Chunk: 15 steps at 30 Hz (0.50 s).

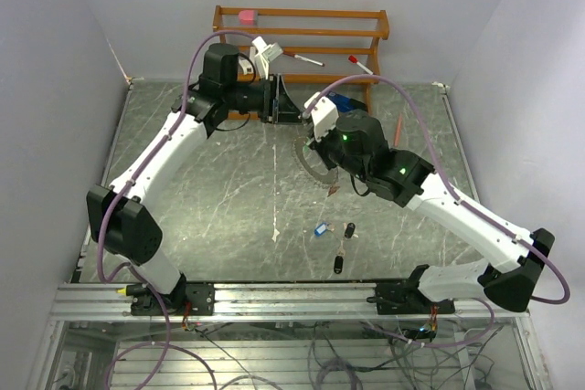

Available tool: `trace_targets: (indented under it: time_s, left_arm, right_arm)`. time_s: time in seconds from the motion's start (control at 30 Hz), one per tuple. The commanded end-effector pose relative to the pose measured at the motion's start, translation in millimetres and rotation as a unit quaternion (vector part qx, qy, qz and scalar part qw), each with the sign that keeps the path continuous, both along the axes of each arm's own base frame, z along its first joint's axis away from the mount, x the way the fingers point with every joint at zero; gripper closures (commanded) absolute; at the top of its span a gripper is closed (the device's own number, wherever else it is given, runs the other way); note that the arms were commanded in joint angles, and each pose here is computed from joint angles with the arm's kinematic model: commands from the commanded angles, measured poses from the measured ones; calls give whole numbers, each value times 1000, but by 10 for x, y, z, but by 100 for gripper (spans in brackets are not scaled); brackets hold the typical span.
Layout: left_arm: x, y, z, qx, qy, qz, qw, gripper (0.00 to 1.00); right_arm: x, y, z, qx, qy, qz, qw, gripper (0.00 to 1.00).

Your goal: Put the keys on the keyring

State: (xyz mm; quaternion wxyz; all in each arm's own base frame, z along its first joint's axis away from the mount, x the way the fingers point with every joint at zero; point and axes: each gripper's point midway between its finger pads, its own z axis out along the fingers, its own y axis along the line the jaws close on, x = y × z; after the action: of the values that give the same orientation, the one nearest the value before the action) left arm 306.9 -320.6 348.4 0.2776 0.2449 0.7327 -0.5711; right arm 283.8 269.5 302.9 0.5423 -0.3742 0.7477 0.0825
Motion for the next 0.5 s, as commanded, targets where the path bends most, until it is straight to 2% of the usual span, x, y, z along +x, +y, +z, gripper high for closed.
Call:
trace_targets:
  time_s: [0.0, 0.47]
  left_arm:
    - [-160, 17, 101, -8, -3, -3, 1000, 49]
    - [-102, -36, 28, 0, 7, 6, 1000, 50]
  right_arm:
    - [90, -18, 344, 32, -43, -26, 998, 100]
    - [112, 91, 360, 45, -33, -19, 998, 100]
